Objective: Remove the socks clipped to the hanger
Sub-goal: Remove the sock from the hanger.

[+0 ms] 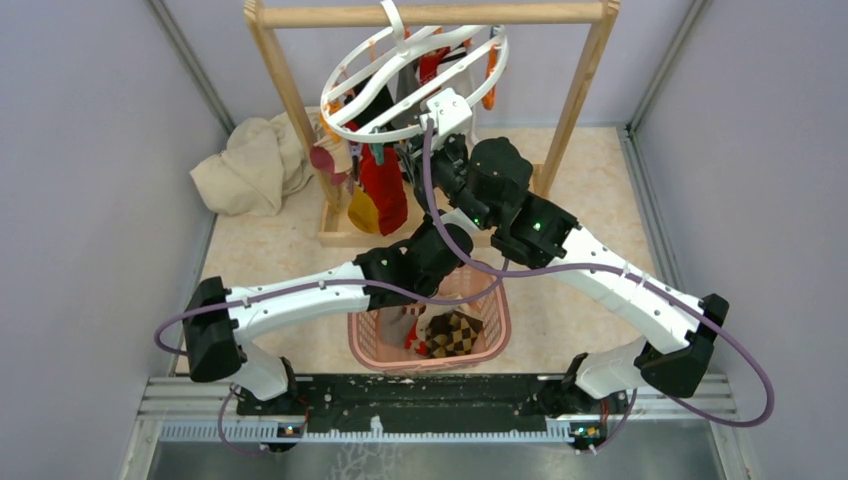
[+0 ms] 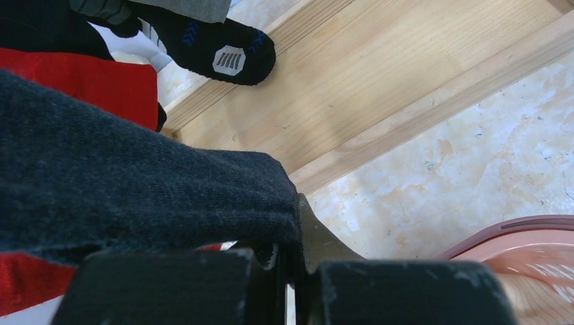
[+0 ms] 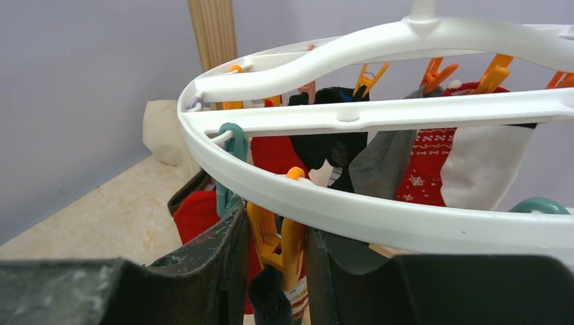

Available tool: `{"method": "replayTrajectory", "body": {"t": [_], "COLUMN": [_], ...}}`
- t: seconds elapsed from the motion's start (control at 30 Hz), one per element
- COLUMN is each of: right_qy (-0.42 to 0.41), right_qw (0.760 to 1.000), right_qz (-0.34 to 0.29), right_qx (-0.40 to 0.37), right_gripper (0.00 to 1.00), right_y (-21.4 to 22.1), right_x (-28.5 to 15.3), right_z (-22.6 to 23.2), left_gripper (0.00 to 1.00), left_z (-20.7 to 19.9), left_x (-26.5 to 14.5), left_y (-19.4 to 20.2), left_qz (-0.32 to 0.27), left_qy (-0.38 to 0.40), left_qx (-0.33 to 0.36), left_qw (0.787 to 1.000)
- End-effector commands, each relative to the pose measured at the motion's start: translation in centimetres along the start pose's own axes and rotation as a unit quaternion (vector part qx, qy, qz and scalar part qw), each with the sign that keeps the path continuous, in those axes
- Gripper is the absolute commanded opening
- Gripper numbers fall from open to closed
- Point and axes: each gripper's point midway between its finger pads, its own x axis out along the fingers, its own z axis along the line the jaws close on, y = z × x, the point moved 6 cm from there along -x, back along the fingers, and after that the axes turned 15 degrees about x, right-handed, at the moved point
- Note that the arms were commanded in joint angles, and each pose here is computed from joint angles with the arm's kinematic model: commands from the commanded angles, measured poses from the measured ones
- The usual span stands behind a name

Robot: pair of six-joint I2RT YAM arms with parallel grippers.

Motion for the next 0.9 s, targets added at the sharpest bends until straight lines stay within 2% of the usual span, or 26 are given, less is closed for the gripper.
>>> {"method": "replayTrajectory", "body": {"t": [0.0, 0.03, 0.07, 0.1, 0.23, 0.33, 0.6, 0.87], "right_qy": [-0.028, -0.028, -0.028, -0.027, -0.021, -0.021, -0.003, 0.01], "right_qw": [0.998, 0.998, 0.997, 0.997, 0.997, 0.997, 0.996, 0.996], "right_qz": [-0.06, -0.061, -0.064, -0.067, -0.068, -0.066, -0.088, -0.086], "right_qx": [0.02, 0.021, 0.024, 0.026, 0.027, 0.027, 0.031, 0.023], "right_gripper": [0.0, 0.09, 0.26, 0.39, 0.53, 0.57, 0.58, 0.55], "right_y": [-3.7, -3.8, -3.8, -3.9, -3.8, -3.7, -4.4, -4.3], "right_x": [-0.5, -0.6, -0.6, -0.7, -0.7, -0.5, -0.1, 0.6], "right_z": [1.1, 1.1, 1.1, 1.1, 0.9, 0.9, 0.7, 0.6], "left_gripper": [0.0, 0.0, 0.0, 0.0, 0.0, 0.0, 0.0, 0.0], "left_z": [0.5, 0.5, 0.5, 0.5, 0.5, 0.4, 0.4, 0.5], "left_x": [-0.7, -0.7, -0.8, -0.8, -0.9, -0.9, -0.9, -0.9], "left_y": [0.2, 0.4, 0.5, 0.5, 0.7, 0.7, 0.9, 0.9], "left_qz": [-0.004, -0.002, -0.002, -0.002, 0.0, -0.001, -0.001, -0.002], "left_qy": [-0.001, -0.001, -0.001, 0.0, 0.0, 0.0, 0.0, -0.001], "left_qx": [-0.014, -0.014, -0.016, -0.017, -0.017, -0.017, -0.017, -0.019], "left_qw": [1.0, 1.0, 1.0, 1.0, 1.0, 1.0, 1.0, 1.0]}}
